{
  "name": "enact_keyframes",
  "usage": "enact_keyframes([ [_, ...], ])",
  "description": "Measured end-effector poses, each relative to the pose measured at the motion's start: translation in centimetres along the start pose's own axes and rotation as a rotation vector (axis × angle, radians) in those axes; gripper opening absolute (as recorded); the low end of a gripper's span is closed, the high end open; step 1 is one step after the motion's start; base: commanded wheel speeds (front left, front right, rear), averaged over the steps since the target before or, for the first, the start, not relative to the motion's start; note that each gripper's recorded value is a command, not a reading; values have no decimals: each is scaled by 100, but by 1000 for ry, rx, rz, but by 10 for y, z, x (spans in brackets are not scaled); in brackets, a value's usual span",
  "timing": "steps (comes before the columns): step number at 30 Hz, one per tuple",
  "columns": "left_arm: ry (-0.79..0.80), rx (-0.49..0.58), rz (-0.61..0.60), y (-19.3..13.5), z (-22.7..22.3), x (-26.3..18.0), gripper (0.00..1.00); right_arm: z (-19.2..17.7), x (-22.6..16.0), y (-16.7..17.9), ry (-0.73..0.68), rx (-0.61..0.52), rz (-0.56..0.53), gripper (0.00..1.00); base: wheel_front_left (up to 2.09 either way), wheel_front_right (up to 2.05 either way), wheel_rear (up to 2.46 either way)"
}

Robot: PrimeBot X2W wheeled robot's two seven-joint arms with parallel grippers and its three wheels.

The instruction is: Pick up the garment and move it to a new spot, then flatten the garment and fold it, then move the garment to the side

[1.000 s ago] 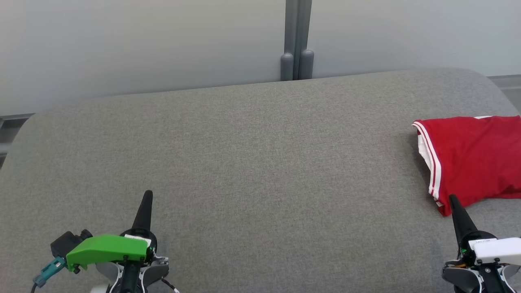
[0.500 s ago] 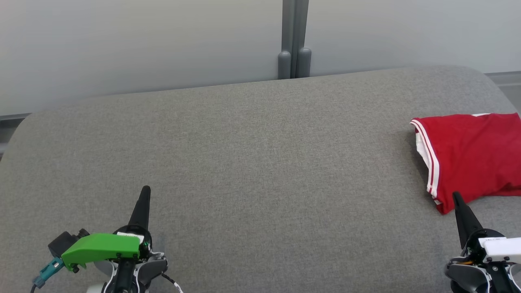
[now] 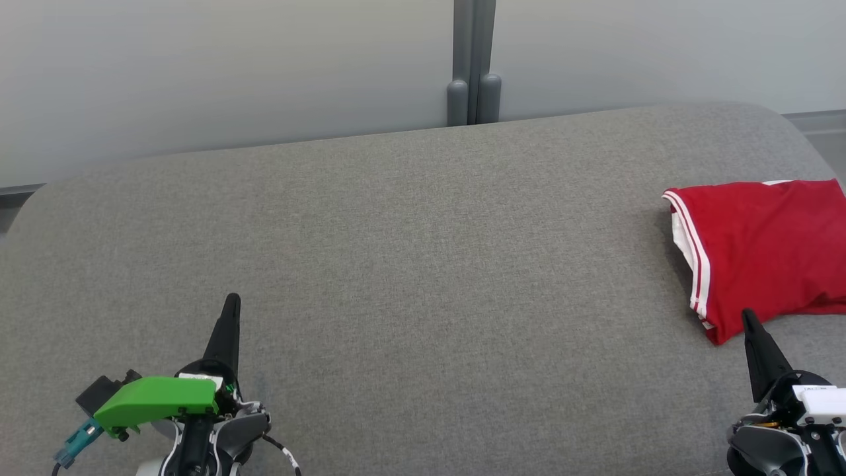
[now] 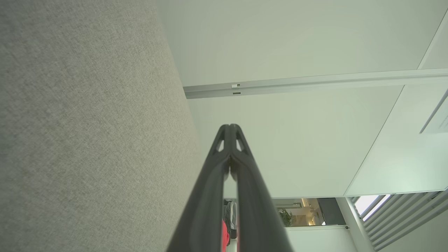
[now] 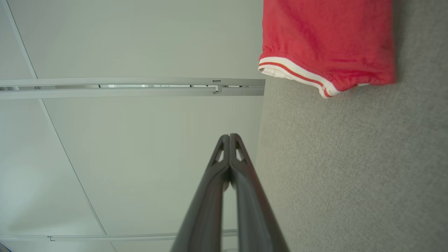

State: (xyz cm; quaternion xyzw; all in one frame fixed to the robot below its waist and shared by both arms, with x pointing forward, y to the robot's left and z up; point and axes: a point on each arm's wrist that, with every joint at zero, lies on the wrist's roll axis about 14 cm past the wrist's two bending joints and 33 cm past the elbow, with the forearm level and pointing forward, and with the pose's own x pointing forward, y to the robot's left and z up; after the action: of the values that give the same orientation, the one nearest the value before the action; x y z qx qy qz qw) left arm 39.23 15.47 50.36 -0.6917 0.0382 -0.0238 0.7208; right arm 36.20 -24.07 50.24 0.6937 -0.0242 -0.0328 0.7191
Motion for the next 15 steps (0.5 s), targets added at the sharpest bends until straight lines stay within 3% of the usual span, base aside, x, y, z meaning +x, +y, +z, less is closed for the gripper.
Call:
enact_keyframes([
  [15, -1, -42, -14, -2, 0, 2, 0, 3, -1, 0, -7, 39, 5, 0, 0, 0, 0],
])
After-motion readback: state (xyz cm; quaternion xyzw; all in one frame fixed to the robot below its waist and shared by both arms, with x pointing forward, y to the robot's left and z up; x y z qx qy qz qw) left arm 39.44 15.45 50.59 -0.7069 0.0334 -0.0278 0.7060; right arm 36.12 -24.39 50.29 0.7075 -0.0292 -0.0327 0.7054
